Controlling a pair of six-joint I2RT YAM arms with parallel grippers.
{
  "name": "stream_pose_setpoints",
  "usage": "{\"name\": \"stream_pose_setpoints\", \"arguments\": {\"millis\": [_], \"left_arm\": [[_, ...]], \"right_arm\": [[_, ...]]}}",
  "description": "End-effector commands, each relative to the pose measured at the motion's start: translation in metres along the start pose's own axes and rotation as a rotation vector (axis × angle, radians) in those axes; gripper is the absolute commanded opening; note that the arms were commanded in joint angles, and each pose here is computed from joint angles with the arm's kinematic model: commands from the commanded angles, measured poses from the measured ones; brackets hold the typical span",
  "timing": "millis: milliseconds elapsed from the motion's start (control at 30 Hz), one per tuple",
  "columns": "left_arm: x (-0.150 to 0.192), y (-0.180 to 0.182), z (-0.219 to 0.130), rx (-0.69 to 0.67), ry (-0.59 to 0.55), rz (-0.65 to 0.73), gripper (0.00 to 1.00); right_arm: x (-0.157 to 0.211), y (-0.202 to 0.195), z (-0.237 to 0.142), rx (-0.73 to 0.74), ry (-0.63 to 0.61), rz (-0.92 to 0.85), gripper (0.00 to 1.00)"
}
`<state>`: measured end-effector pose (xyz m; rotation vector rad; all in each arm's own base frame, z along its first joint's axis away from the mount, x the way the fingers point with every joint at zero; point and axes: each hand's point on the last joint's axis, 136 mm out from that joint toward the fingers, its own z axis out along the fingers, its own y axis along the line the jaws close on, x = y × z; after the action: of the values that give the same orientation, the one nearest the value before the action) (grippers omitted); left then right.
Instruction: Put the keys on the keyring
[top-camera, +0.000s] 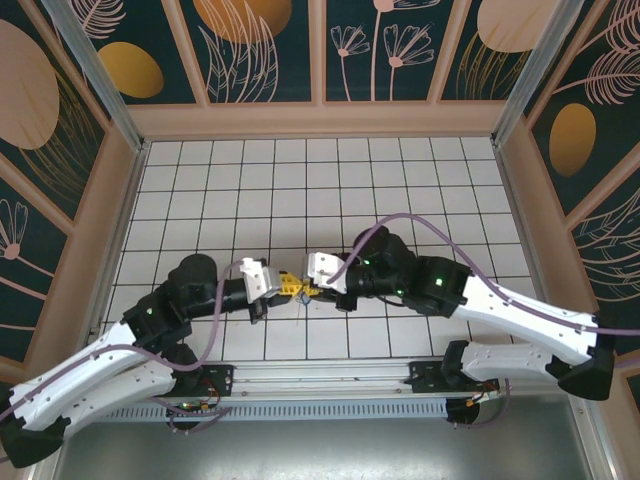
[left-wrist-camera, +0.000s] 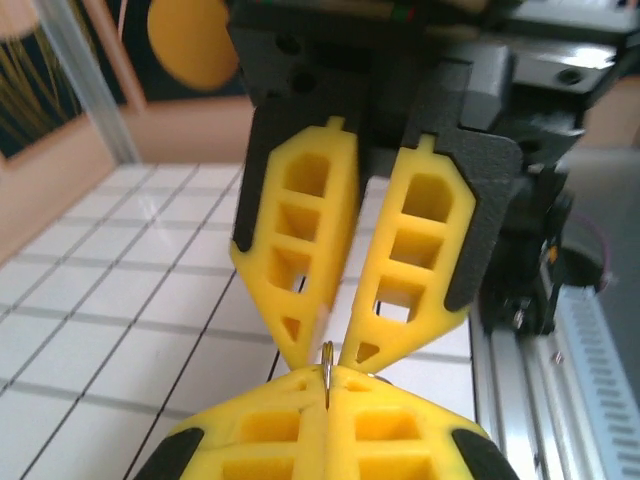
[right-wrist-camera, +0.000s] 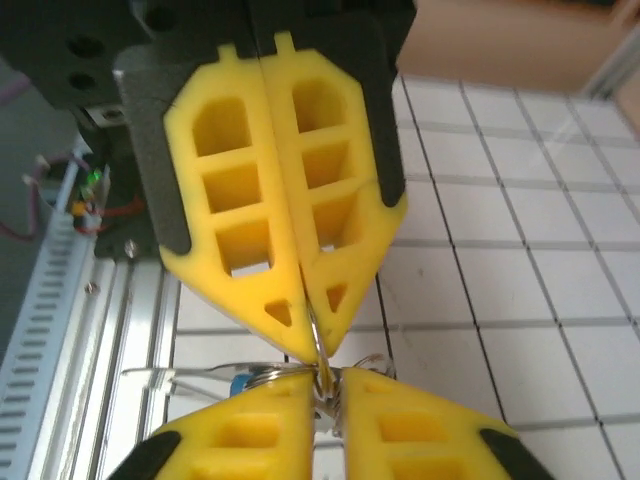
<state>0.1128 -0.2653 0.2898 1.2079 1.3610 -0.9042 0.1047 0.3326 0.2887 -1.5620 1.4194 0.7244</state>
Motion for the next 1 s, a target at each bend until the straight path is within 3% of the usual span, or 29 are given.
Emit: {"name": "stream_pose_setpoints", "arguments": {"millis": [0, 133, 433, 700, 967], "left_arm": [[-0.055, -0.022, -0.015, 0.107, -0.273, 0.020, 0.00], [-0.065, -0.029, -0.020, 0.153, -0.338, 0.018, 0.00], [-0.055, -0.026, -0.013, 0.141, -0.320, -0.006, 0.00], [-0.051, -0.018, -0.013, 0.088, -0.295, 0.001, 0.00], [-0.051, -0.013, -0.011, 0.065, -0.294, 0.000, 0.00]], "right_arm": [[-0.031, 0.003, -0.016, -0.008, -0.192, 0.013, 0.20], [-0.032, 0.007, -0.018, -0.027, -0.229, 0.034, 0.21], [-0.038, 0.019, -0.026, -0.079, -0.285, 0.015, 0.20], [-0.031, 0.010, -0.039, 0.012, -0.303, 0.062, 0.25], [-0.034, 0.015, -0.039, -0.016, -0.344, 0.081, 0.29]]}}
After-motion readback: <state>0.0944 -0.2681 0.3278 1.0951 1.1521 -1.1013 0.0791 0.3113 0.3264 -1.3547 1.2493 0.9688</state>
